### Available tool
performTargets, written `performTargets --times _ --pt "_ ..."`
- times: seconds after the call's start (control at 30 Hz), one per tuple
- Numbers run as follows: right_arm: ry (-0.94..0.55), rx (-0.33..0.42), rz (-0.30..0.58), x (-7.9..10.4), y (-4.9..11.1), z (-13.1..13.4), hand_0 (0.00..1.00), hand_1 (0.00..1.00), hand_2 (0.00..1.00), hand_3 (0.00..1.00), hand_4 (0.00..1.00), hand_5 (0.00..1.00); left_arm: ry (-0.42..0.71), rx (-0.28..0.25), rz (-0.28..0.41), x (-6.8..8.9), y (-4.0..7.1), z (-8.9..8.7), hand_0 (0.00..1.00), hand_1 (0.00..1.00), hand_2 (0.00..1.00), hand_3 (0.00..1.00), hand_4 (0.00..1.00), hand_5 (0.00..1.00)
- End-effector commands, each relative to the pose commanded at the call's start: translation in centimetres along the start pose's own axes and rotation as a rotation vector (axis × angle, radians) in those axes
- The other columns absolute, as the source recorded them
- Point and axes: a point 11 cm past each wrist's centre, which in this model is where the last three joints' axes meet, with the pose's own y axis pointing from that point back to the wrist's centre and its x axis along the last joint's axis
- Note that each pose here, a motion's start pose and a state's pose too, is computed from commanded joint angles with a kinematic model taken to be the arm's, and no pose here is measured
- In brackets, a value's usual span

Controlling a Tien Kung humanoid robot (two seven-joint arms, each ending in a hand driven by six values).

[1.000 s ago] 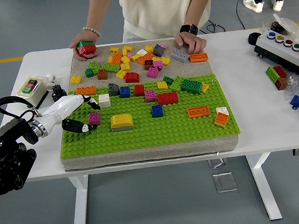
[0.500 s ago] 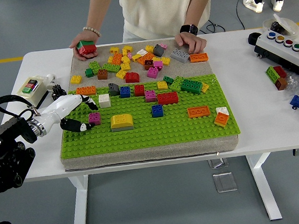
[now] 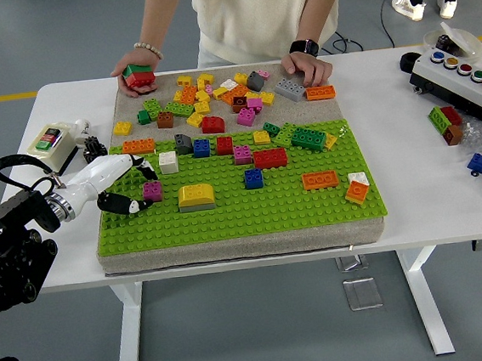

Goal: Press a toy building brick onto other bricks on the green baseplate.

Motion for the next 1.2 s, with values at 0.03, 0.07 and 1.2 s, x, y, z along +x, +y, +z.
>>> performTargets --times 0.03,0.07,1.2 --pt "0.0 0.0 0.0 0.0 0.0 0.0 0.735 0.654 0.705 0.589 0.915 0.495 0.0 0.0 0.0 0.0 -0.01 0.0 0.783 0.699 0.602 0.565 0.798 0.123" --pt "-0.001 0.001 0.001 0.0 0.0 -0.01 0.735 0.654 0.705 0.589 0.915 0.495 0.0 0.0 0.0 -0.01 -0.01 0.0 0.783 0.699 0.602 0.565 0.798 0.123" --pt "0.006 -0.001 0.003 0.12 -0.01 0.21 0.735 0.654 0.706 0.589 0.916 0.496 0.006 -0.004 0.002 -0.05 0.2 0.08 0.67 0.602 0.585 0.556 0.76 0.093"
